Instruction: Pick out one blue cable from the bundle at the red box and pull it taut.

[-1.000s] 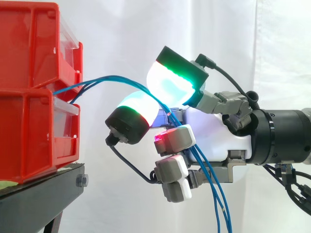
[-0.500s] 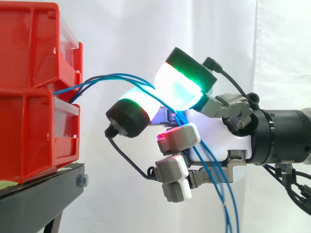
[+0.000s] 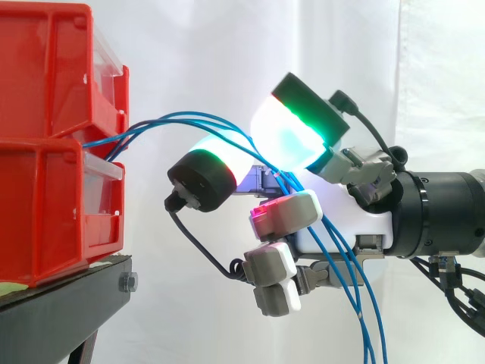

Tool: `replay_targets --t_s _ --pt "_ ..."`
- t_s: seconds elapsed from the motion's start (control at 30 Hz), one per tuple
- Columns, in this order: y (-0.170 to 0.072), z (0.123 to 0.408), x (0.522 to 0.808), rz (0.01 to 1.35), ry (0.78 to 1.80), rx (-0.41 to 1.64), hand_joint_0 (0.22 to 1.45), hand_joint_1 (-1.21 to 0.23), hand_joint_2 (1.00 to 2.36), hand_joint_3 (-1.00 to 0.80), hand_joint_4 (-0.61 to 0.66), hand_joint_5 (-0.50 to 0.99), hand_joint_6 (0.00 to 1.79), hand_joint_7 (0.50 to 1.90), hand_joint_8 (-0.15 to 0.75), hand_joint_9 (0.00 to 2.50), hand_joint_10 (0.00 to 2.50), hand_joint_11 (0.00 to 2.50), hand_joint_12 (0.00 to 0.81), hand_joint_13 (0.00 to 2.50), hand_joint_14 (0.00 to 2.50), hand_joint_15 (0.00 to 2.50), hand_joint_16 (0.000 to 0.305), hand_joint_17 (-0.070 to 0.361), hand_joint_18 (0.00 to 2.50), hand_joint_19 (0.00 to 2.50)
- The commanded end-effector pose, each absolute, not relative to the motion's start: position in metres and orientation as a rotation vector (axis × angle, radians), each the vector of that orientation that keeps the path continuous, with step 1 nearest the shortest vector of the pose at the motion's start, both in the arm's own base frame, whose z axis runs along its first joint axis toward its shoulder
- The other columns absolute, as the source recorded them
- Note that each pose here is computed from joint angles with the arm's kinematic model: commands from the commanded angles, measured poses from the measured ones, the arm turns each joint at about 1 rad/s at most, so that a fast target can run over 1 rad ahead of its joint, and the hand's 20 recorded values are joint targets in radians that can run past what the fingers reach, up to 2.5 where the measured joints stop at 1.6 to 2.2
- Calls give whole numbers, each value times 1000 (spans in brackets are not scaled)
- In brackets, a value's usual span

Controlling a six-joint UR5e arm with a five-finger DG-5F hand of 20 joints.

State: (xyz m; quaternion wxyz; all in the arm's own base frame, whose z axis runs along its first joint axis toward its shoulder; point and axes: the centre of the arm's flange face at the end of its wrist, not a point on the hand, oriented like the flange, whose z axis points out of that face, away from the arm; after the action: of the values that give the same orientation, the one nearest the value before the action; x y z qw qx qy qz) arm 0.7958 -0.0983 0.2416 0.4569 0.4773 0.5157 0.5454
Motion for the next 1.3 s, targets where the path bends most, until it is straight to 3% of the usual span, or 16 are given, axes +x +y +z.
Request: replay_targets --t_s 0.0,0.27,0.33,0.57,0.73,0.83,1.0,1.17,1.27 --pt "-98 241 796 1345 1272 1176 520 -1092 1000 -500 -55 -81 922 984 282 1276 38 887 355 1156 27 670 52 117 1053 604" --pt "-98 242 796 1345 1271 1175 655 -983 1000 -500 -110 -100 932 1060 265 1245 40 894 340 1118 28 668 48 109 1017 616" --pt "-98 243 796 1344 1270 1176 611 -982 1000 -500 -75 -105 931 966 261 1232 40 905 341 1101 27 660 49 110 1012 616" --pt "-98 243 796 1345 1268 1175 437 -1015 1000 -500 -20 -108 908 889 287 1220 36 886 381 1101 24 649 58 132 1051 595" --pt "-98 243 796 1345 1271 1175 379 -920 1000 -500 22 -109 897 825 314 1236 33 865 407 1118 24 637 65 147 1096 568" --pt "-98 242 796 1347 1270 1176 407 -736 1000 -500 26 -105 886 813 310 1240 36 833 402 1117 24 632 65 145 1092 581" --pt "-98 243 796 1345 1269 1177 521 -571 1000 -500 -3 -105 867 884 286 1240 39 864 372 1097 26 656 56 125 1013 635" --pt "-98 243 796 1347 1270 1176 580 -638 1002 -484 -28 -103 866 920 274 1234 36 883 363 1080 27 666 53 119 989 662" --pt "-98 242 796 1346 1268 1176 582 -686 1012 -371 -27 -103 875 948 284 1234 39 884 361 1079 28 665 53 119 988 663"
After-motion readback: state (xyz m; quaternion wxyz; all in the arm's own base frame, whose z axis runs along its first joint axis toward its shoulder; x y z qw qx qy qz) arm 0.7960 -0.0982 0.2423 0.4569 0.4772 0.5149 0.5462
